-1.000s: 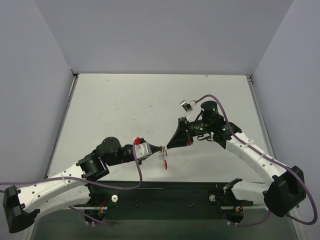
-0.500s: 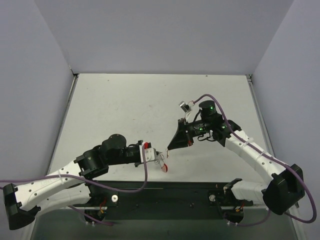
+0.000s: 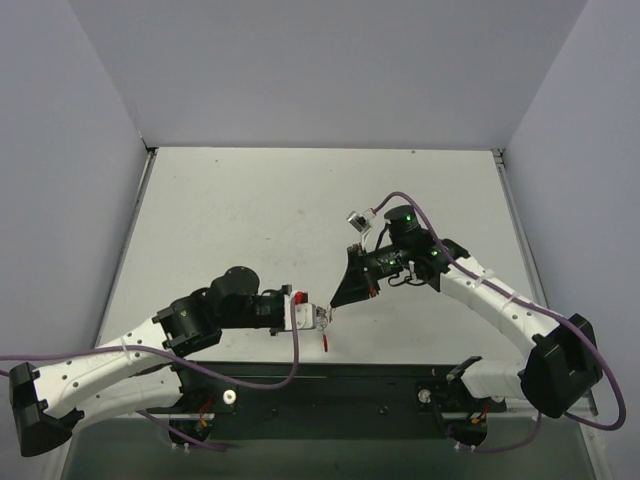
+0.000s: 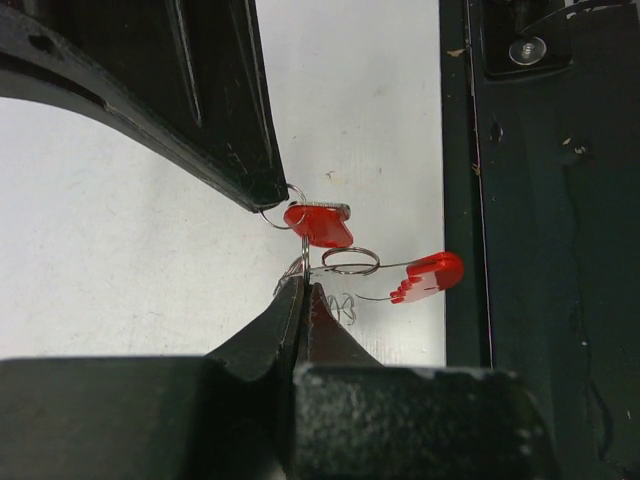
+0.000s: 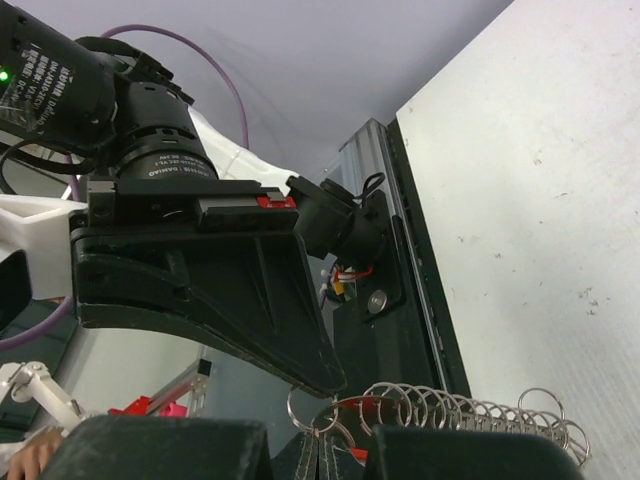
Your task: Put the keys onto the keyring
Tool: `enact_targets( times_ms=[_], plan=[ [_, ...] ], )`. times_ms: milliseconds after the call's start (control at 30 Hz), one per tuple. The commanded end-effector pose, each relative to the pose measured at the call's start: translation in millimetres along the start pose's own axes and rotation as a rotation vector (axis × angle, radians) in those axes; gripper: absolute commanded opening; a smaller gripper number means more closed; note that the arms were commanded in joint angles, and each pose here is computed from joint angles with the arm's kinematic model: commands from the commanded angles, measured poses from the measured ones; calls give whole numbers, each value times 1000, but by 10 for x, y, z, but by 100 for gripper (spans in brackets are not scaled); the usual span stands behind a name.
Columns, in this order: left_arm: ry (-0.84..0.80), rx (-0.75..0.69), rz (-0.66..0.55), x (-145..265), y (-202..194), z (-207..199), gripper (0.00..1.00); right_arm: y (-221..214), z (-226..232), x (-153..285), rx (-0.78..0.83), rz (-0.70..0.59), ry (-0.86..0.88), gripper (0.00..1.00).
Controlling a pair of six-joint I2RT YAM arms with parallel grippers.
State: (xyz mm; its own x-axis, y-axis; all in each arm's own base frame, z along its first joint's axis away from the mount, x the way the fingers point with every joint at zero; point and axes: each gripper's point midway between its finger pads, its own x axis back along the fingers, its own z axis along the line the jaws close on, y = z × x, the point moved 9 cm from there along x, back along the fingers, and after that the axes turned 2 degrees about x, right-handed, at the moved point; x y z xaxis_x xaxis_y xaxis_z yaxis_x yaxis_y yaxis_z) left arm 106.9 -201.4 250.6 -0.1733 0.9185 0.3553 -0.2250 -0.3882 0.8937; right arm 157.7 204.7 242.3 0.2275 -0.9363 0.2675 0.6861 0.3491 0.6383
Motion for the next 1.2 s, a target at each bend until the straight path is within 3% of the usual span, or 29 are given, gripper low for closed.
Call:
enact_targets(
  times_ms=[0,1167],
  plan=[
    [-12,-53,-101,36,271,57,0,106,30,-37,65,1,25,0],
    [10,-30,-103,57,148,4,0,85,106,-127,68,60,70,0]
  ],
)
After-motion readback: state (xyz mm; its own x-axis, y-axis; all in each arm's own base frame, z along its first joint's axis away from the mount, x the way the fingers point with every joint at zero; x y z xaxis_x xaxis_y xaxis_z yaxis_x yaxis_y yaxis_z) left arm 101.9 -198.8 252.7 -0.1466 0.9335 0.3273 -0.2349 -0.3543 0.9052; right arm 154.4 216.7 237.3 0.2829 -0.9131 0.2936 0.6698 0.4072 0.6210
